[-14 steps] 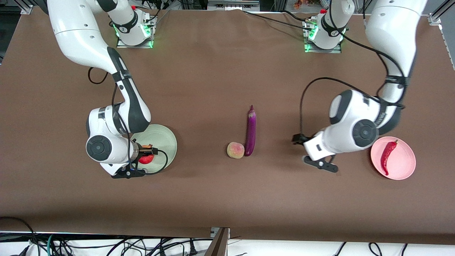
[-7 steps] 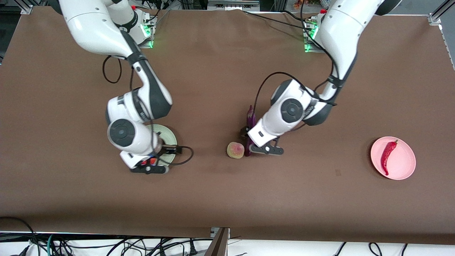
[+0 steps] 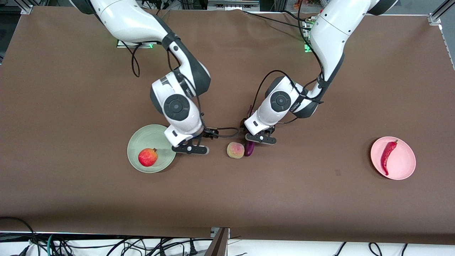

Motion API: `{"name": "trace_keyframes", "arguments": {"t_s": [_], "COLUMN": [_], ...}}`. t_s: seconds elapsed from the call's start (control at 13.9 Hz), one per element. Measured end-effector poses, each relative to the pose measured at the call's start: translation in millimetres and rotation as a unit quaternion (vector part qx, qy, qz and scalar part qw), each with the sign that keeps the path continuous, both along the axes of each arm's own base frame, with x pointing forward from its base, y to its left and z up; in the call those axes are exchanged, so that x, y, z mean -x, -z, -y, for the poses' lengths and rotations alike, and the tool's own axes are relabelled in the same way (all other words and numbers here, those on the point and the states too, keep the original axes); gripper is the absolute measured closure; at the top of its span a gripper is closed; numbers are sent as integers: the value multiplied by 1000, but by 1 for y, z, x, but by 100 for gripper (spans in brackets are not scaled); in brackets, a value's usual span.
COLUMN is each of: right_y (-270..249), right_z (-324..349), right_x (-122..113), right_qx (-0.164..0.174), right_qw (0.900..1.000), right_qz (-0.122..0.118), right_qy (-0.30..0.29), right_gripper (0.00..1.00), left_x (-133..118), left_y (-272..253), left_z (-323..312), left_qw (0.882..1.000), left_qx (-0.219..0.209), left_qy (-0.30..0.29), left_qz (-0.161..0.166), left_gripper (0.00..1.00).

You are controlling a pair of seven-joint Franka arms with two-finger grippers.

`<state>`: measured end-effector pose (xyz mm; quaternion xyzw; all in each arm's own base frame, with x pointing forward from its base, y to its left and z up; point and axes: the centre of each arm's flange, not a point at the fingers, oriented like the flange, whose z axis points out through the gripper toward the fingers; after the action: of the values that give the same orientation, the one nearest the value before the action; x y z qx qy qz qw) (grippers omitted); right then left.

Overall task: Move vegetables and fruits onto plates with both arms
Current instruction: 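Grasp the purple eggplant with the left gripper while the right gripper releases, then place the eggplant on the pink plate while the right gripper reaches the peach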

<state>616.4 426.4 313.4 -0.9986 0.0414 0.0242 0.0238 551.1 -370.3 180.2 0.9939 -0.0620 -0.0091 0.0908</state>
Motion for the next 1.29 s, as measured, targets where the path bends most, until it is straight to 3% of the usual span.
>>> {"name": "trace_keyframes", "arguments": {"t_s": [0.22,0.36,0.5,0.65,0.93,1.08,1.29], "right_y": [0,0,1,1,13,25,41], "right_z": [-20,-26,-27,-31,-55,-77,-105], "right_x": [14,19,20,21,25,34,45], "right_qx": [1,1,1,-1,-33,-52,-86], "right_qw": [1000,1000,1000,1000,998,997,991], "right_qz": [-1,-1,-1,2,42,63,102], "right_qy": [-3,-6,-8,-10,-18,-12,-19], "right_gripper": [0,0,0,0,0,0,0], "left_x": [-4,-9,-25,-57,-105,-116,-112], "left_y": [-3,-7,-24,-59,-118,-129,-126], "left_z": [-5,-16,-46,-107,-269,-345,-462], "left_qw": [1000,1000,999,999,992,986,972], "left_qx": [-2,-11,-27,-49,-103,-124,-176], "left_qy": [-4,-10,-23,-13,53,97,146], "left_qz": [3,-4,-16,-18,-45,-47,-59], "left_gripper": [50,62,62,65,66,66,66]}}
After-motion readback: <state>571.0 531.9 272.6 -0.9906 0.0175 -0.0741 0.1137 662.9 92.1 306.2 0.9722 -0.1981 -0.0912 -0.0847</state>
